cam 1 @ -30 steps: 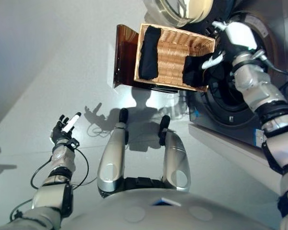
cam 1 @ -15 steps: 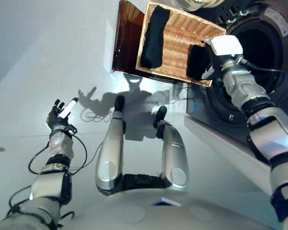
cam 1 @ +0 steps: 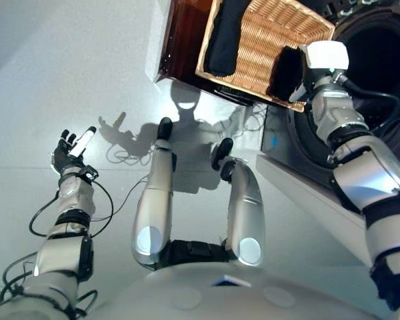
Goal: Pick up the clothes and place them into the washing machine
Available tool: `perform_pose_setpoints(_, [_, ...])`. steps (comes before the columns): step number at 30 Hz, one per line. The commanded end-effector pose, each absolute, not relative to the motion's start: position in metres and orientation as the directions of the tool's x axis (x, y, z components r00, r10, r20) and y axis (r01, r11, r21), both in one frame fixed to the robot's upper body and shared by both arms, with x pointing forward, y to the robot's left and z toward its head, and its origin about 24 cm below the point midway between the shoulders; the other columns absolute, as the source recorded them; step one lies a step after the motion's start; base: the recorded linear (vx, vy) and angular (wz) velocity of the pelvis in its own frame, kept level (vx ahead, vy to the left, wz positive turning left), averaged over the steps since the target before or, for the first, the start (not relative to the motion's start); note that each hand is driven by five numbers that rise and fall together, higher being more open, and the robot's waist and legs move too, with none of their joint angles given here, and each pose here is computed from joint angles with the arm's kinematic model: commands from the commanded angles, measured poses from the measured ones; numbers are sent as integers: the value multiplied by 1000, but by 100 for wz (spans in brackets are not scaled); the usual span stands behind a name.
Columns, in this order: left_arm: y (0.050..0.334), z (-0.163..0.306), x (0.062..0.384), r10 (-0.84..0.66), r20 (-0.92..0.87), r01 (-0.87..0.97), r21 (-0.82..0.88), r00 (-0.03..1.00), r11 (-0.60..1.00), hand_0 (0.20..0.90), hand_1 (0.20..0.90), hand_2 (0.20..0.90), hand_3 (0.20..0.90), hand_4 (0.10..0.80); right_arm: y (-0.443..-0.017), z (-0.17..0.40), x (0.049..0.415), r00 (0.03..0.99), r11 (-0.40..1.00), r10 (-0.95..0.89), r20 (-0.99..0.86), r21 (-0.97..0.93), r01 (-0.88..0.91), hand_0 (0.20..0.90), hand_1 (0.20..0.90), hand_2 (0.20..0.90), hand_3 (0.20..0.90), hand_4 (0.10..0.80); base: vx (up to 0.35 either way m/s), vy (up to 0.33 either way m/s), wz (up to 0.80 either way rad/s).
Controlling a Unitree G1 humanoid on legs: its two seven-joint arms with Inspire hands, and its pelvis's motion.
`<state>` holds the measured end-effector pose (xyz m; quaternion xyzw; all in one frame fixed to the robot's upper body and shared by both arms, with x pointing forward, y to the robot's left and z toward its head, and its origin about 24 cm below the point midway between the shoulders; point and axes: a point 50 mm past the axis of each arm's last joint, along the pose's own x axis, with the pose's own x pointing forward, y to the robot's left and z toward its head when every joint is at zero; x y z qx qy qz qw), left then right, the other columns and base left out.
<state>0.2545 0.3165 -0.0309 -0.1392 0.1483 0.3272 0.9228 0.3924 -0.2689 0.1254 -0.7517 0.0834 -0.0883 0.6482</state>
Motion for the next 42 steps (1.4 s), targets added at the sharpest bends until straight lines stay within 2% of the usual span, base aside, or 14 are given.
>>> perform_pose_setpoints(1, [329, -18, 247, 615, -264, -661, -142, 743, 737, 900, 900, 900, 900, 800, -301, 155, 388, 924, -198, -351, 153, -976, 86, 900, 900, 900, 900, 800, -25, -4, 4])
perform_pose_setpoints(20, [333, -29, 236, 628, -308, -686, -131, 715, 716, 900, 900, 900, 900, 800, -327, 171, 378, 882, -264, -429, 198, -960, 87, 900, 900, 900, 900, 800, -3, -2, 1])
perform_pose_setpoints(42, [333, -35, 232, 646, -326, -704, -94, 690, 704, 900, 900, 900, 900, 800, -331, 220, 382, 839, -291, -429, 334, -931, 222, 900, 900, 900, 900, 800, 4, -2, 1])
